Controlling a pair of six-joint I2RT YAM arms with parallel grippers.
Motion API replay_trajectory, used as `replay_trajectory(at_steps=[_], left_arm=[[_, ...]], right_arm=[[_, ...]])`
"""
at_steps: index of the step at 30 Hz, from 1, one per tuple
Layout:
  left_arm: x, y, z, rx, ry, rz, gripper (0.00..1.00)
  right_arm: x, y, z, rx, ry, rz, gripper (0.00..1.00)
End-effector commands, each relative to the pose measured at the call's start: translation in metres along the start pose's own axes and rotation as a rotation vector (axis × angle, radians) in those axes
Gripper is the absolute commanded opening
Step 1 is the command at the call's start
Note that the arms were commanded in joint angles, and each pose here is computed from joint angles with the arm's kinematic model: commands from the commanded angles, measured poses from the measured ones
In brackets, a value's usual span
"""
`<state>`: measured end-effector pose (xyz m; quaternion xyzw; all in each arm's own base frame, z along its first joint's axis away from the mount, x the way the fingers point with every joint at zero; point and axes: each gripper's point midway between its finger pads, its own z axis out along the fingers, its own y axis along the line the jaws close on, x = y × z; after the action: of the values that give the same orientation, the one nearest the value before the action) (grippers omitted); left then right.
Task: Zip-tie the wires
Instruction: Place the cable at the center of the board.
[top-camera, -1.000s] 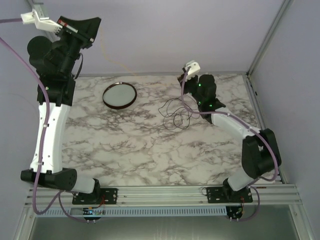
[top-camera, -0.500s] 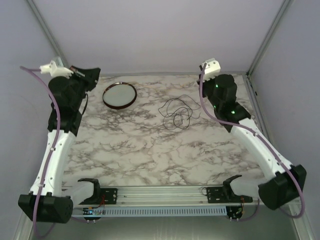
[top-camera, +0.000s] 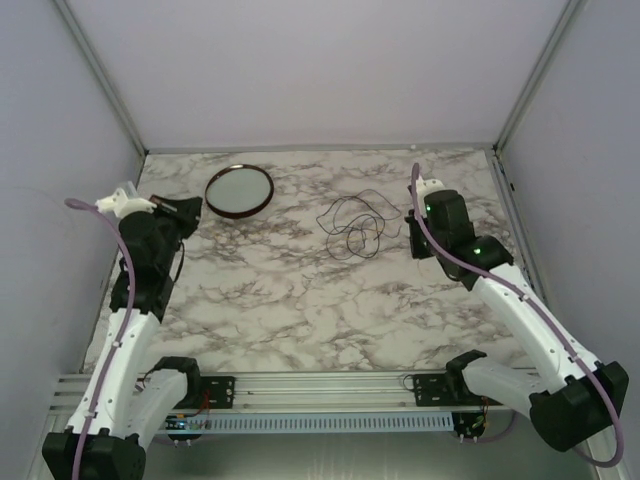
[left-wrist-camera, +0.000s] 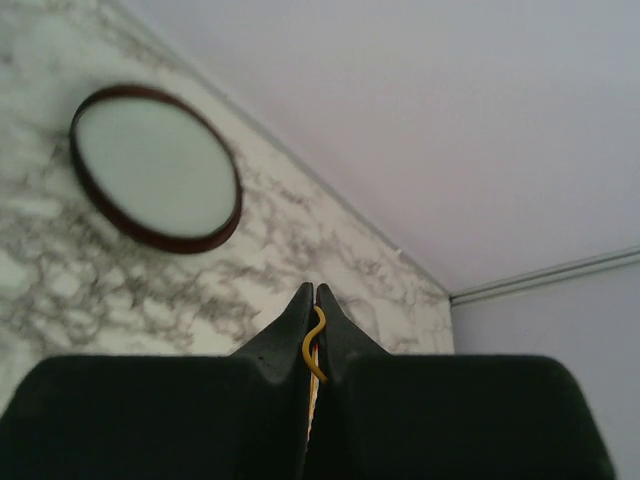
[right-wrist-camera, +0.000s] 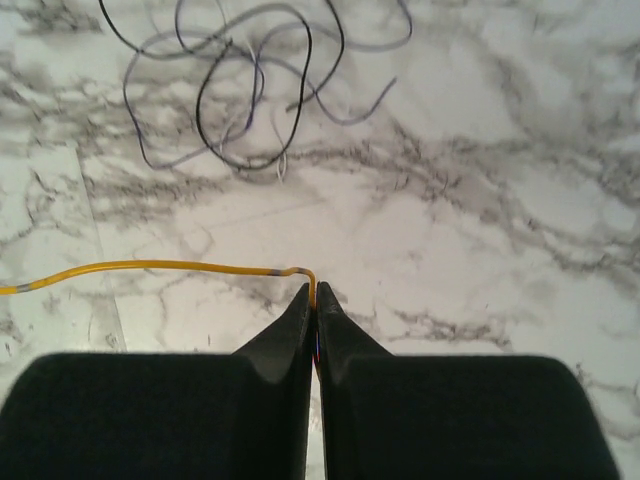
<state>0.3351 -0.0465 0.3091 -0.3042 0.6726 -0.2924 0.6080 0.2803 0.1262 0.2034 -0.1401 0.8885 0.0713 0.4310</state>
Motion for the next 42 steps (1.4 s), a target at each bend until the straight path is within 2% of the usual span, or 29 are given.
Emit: replay_trajectory(at_steps=[1,4,7,15,21,29,37,39,42], left_arm=[[0.023,0.033,-0.007,-0.059,0.021,-0.044,0.00],[0.033,0.058,-0.015,-0.114,0.003,-0.054,0.00],[0.039,0.079,-0.024,-0.172,-0.015,-0.058,0.00],[0.077,0.120,-0.031,-0.244,0.050,-0.104,0.00],[0.097,0.139,-0.033,-0.275,0.089,-0.118,0.00],[0.121,0.156,-0.032,-0.282,0.138,-0.140,0.00],[0.132,0.166,-0.033,-0.295,0.157,-0.146,0.00],[0.132,0.165,-0.033,-0.293,0.156,-0.143,0.00],[0.133,0.167,-0.034,-0.295,0.160,-0.140,0.00]], right_arm=[[0.024,-0.003,0.001,0.027,0.106,0.054,0.00],[0.036,-0.008,0.014,0.050,0.175,0.049,0.00],[0.052,-0.027,0.027,0.146,0.263,0.038,0.00],[0.078,-0.082,0.050,0.340,0.468,-0.065,0.00],[0.094,-0.086,0.064,0.315,0.570,-0.150,0.00],[0.113,-0.079,0.076,0.255,0.645,-0.165,0.00],[0.122,-0.096,0.078,0.346,0.723,-0.219,0.00],[0.125,-0.102,0.075,0.364,0.743,-0.244,0.08],[0.127,-0.107,0.069,0.379,0.762,-0.268,0.15]])
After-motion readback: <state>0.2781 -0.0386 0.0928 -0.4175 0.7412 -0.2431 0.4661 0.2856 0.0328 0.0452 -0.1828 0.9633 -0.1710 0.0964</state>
